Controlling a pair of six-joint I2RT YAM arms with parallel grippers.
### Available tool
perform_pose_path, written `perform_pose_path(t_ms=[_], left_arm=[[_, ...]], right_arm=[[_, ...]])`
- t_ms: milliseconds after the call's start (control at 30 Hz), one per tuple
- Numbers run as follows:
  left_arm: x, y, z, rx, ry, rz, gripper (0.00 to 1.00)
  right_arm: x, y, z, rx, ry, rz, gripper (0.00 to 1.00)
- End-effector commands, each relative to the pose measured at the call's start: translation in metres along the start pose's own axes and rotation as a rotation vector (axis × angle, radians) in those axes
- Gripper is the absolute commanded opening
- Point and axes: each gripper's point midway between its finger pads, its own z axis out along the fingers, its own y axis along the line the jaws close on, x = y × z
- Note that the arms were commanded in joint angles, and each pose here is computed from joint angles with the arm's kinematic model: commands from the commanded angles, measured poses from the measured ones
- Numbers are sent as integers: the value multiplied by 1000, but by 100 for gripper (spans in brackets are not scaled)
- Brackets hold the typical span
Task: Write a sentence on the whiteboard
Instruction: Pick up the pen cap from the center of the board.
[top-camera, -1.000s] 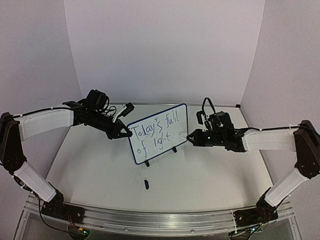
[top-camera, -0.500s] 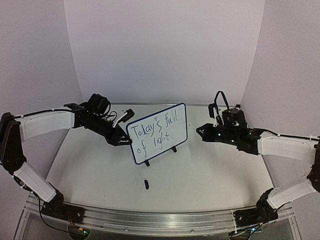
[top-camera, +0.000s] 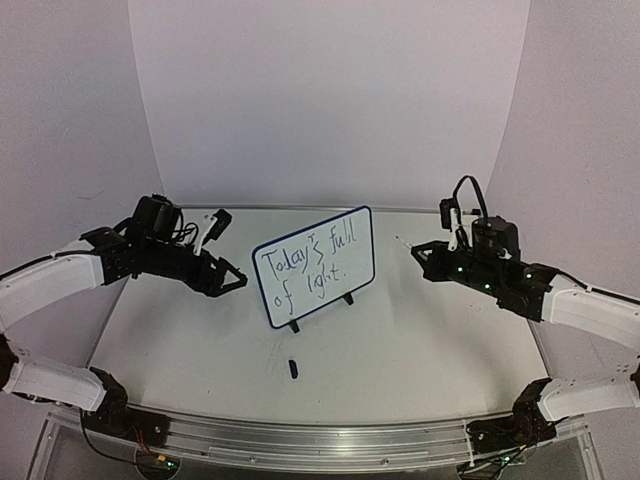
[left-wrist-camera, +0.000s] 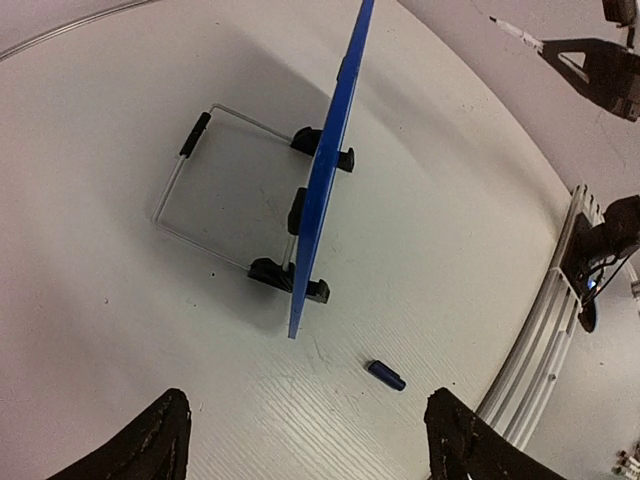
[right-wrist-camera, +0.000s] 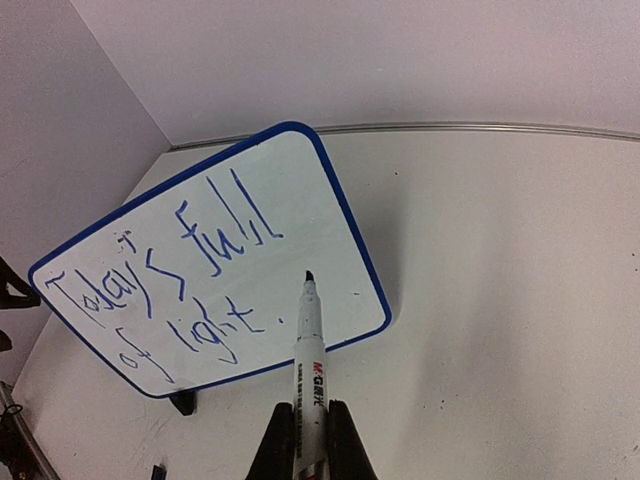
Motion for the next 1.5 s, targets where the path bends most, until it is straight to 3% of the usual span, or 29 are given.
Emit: perform_pose_path(t_ms=[0,100,233,367,633,1467], left_arm=[[-10,0,-26,-44,-190,-234,80],[0,-2,-27,-21,-248,-377,77],[20,-19,-19,5,-256,-436,76],[58,-42,8,-5,-146,-416,77],[90,-78,50,10,-47,-379,76],[125,-124,130,126,218,-296,61]], right_arm=[[5,-8,-9,24,-9,-10,0],[7,-9,-12,24,-9,-4,0],[9,-8,-13,15,-7,6,0],[11,-7,-14,4,-4,16,0],[18,-11,-19,6,-3,50,0],[22,-13,-16,17,8,56,0]])
